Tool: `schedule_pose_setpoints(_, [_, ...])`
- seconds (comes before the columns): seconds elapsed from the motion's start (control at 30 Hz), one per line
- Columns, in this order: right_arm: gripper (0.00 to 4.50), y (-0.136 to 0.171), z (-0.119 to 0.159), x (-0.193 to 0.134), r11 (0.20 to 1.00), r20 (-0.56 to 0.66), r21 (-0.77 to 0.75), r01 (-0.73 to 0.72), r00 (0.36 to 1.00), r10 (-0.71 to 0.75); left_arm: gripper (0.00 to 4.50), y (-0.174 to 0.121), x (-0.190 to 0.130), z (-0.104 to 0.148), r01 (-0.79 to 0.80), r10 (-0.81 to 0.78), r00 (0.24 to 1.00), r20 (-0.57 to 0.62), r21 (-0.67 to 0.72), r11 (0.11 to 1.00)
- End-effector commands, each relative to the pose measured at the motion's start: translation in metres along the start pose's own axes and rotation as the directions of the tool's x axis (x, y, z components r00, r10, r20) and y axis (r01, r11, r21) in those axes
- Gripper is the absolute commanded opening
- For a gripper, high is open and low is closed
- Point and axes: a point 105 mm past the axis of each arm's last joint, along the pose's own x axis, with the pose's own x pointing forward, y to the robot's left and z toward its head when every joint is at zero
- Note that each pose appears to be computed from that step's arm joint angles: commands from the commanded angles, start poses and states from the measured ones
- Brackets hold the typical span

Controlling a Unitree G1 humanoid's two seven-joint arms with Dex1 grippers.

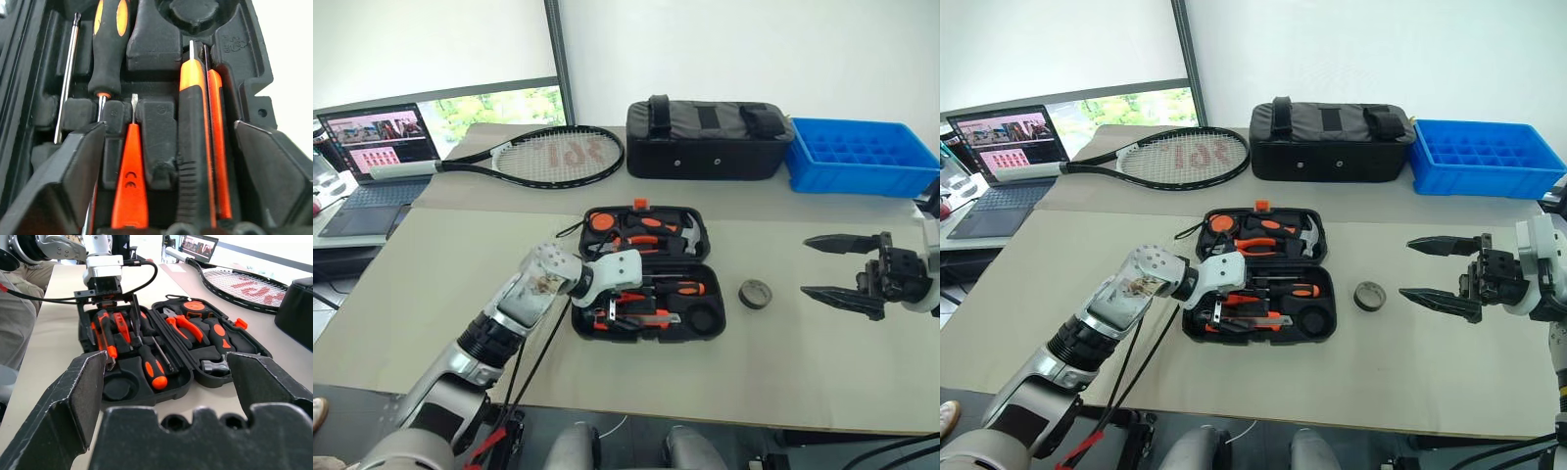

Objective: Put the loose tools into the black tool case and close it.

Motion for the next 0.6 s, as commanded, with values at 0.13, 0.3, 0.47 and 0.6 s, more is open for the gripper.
schedule_pose_setpoints(0.13, [4.5,0.002,0.008,-0.005,0.998,0.002,-0.059,-0.028,1.0,0.028,4.44,0.008,-0.021,0.032,-0.026,0.021,0.988,0.153,0.034,0.999])
schedule_pose_setpoints(0.3, [4.5,0.003,0.008,-0.007,0.998,-0.003,-0.062,-0.023,1.0,0.023,4.44,0.02,-0.03,0.039,-0.077,0.068,0.972,0.224,0.031,0.997])
schedule_pose_setpoints(0.47, [4.5,0.004,0.007,-0.009,0.998,-0.006,-0.063,-0.019,1.0,0.019,2.9,0.009,-0.021,0.025,-0.021,0.012,0.971,0.238,0.034,0.999])
schedule_pose_setpoints(0.6, [4.5,0.005,0.007,-0.01,0.998,-0.01,-0.061,-0.016,1.0,0.015,1.48,-0.001,-0.014,0.01,0.025,-0.037,0.977,0.211,0.06,0.998])
